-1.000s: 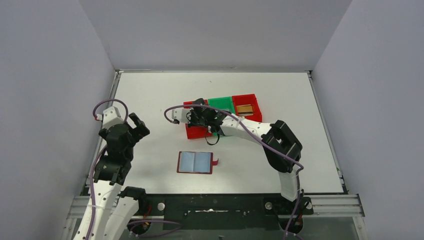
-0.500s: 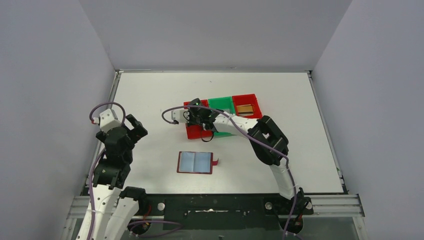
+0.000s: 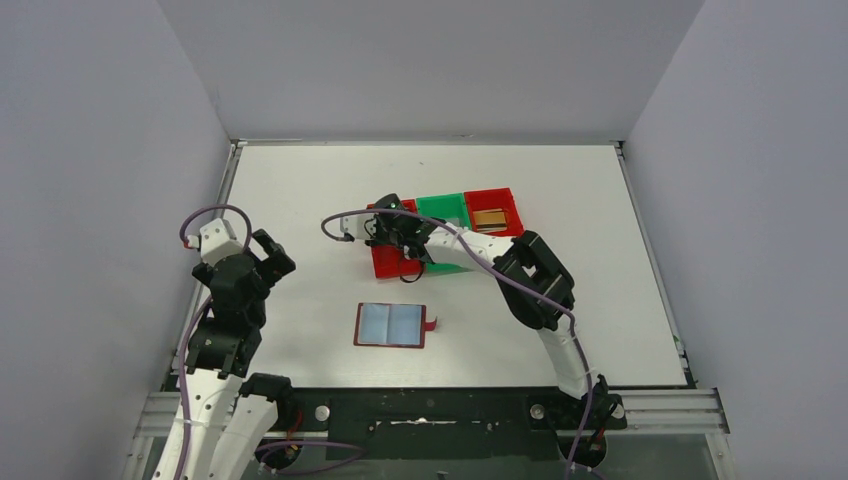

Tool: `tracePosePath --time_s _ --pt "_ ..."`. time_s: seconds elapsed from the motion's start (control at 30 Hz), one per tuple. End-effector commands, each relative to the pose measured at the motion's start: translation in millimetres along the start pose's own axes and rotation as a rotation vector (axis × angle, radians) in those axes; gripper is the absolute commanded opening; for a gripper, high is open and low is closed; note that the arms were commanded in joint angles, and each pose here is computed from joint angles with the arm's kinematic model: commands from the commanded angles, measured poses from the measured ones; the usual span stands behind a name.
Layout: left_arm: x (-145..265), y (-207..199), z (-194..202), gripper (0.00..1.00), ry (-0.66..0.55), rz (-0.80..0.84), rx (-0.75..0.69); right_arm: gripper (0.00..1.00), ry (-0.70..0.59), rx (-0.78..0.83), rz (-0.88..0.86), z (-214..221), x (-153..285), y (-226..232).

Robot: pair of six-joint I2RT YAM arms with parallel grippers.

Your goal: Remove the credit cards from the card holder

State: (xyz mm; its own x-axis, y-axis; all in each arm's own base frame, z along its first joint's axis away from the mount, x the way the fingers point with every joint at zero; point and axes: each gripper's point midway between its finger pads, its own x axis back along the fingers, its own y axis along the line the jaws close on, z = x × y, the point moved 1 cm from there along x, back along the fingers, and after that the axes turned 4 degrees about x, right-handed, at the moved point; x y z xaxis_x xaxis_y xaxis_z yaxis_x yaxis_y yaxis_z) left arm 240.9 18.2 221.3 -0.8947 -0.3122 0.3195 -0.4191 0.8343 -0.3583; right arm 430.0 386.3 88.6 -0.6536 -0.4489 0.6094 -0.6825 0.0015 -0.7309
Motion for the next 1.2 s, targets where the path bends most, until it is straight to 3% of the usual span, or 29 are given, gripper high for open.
tracePosePath --time_s 0.0,0.17,0.4,0.47,0.57,0.63,0.73,0.97,1.17 --pt "0 -8 -18 0.93 -0.059 0.025 0.031 0.38 -0.061 -0.083 0.105 -16 14 -38" --pt "1 -7 -18 0.93 -0.063 0.024 0.033 0.49 -0.164 -0.159 0.114 -35 44 -53" --pt "0 -8 -16 0.93 -0.051 0.029 0.028 0.5 -0.232 -0.343 0.177 -43 93 -75" --pt "0 -8 -16 0.93 -0.05 0.029 0.029 0.5 -0.27 -0.506 0.189 -50 114 -76" --pt "0 -8 -16 0.93 -0.052 0.025 0.03 0.55 -0.295 -0.923 0.168 -52 144 -62" --pt "1 -8 -16 0.93 -0.055 0.024 0.034 0.55 -0.248 -1.257 0.099 -49 150 -31" --pt "0 -6 -16 0.93 -0.053 0.013 0.036 0.55 -0.129 -1.486 -0.005 -55 153 26" --pt "0 1 -17 0.93 -0.06 -0.031 0.043 0.69 0.077 -1.624 0.049 -78 155 113" --pt "2 7 -19 0.93 -0.073 -0.058 0.054 0.77 0.187 -1.567 0.015 -88 142 140"
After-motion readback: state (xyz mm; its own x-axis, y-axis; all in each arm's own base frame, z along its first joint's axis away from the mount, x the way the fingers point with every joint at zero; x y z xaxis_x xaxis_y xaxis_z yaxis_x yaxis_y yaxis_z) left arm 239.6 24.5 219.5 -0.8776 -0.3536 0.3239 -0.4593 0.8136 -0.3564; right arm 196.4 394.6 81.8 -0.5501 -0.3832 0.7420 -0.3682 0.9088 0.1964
